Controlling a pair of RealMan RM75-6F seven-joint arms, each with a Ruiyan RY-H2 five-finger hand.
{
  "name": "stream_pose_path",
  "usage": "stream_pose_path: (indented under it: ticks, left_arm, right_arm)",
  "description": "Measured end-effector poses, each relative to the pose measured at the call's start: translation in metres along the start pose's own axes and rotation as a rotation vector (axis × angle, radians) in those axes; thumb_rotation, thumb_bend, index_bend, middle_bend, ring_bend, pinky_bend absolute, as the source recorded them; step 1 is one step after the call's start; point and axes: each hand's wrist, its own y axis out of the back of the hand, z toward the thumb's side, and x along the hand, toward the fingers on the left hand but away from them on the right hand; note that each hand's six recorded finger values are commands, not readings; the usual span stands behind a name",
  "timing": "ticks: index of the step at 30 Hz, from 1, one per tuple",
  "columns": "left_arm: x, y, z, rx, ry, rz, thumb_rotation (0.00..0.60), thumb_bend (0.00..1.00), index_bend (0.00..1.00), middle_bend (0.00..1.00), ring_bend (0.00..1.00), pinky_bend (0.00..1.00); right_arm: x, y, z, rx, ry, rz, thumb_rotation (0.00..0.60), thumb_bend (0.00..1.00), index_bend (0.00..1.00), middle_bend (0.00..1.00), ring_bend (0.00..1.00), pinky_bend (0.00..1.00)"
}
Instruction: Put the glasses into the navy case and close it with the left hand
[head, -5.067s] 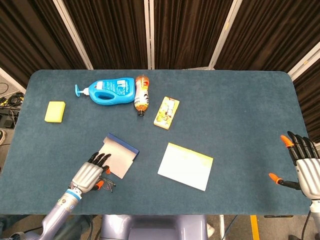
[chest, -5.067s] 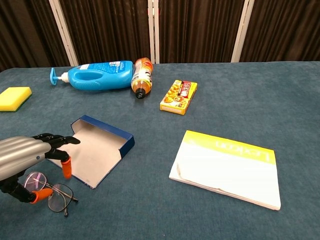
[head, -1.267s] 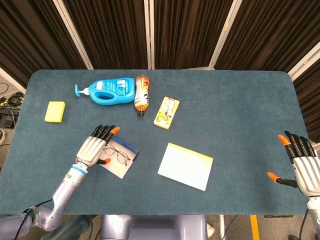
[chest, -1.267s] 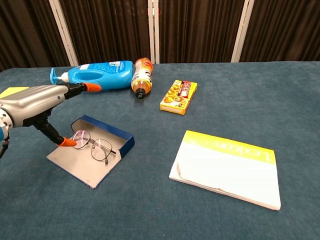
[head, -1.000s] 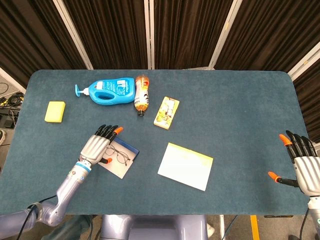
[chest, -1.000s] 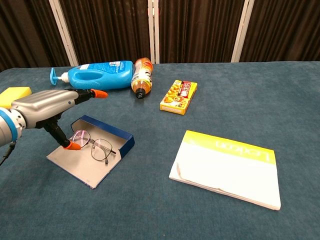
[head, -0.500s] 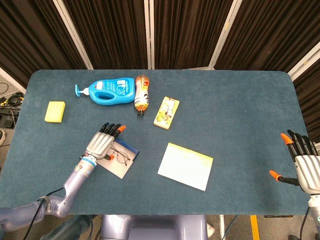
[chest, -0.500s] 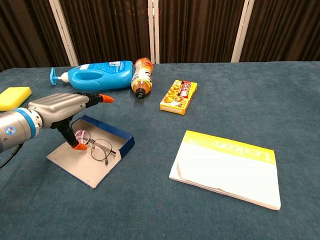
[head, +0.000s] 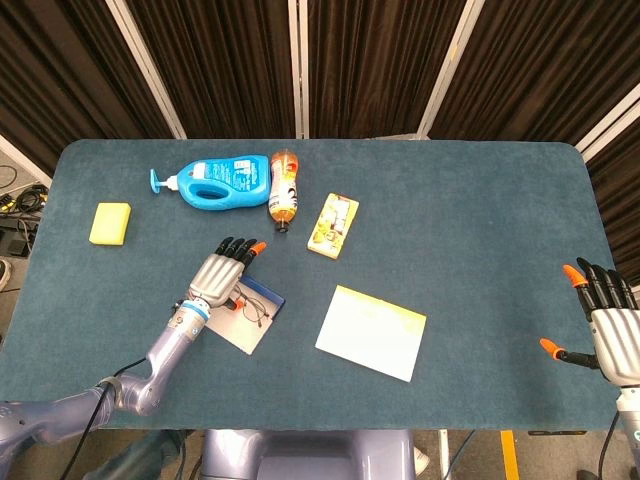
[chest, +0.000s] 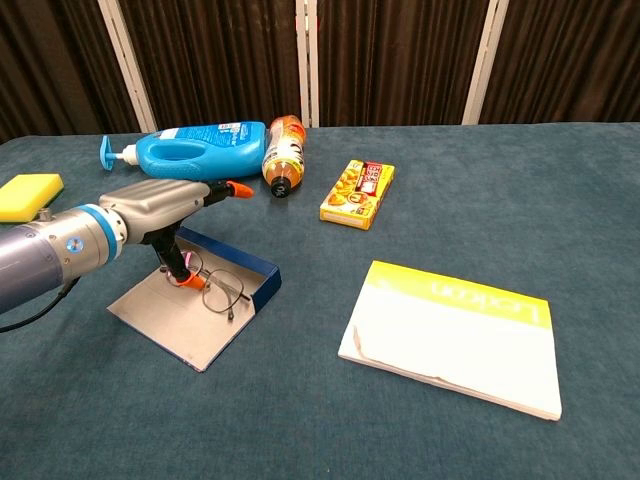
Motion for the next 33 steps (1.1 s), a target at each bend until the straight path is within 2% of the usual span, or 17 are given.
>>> stream_pose_path:
  ticks: [19, 25, 30, 32, 33]
  left_arm:
    - [0.011, 0.008, 0.004, -0.001, 0.010, 0.020, 0.600, 0.10, 0.00, 0.00, 0.00, 0.00]
    - [-0.003, 0.011, -0.002, -0.035, -0.005, 0.030, 0.600, 0.10, 0.00, 0.00, 0.00, 0.00]
    - [-0.029, 0.016, -0.011, -0.031, -0.035, 0.040, 0.600, 0.10, 0.00, 0.00, 0.00, 0.00]
    - [-0.042, 0.017, -0.014, -0.030, -0.053, 0.035, 0.600, 0.11, 0.03, 0.00, 0.00, 0.00]
    - [-0.048, 0.017, -0.015, -0.028, -0.060, 0.033, 0.600, 0.12, 0.07, 0.00, 0.00, 0.00]
  right_arm:
    - [0.001, 0.000, 0.001, 0.003, 0.001, 0.001, 0.600, 0.00, 0.00, 0.00, 0.00, 0.00]
    - [0.001, -0.001, 0.002, 0.003, 0.006, 0.004, 0.600, 0.00, 0.00, 0.00, 0.00, 0.00]
    - [0.002, -0.001, 0.003, 0.003, 0.011, 0.006, 0.600, 0.00, 0.00, 0.00, 0.00, 0.00]
    - [0.003, -0.001, 0.004, 0.003, 0.013, 0.006, 0.600, 0.00, 0.00, 0.00, 0.00, 0.00]
    - [0.003, -0.001, 0.004, 0.002, 0.014, 0.006, 0.600, 0.00, 0.00, 0.00, 0.00, 0.00]
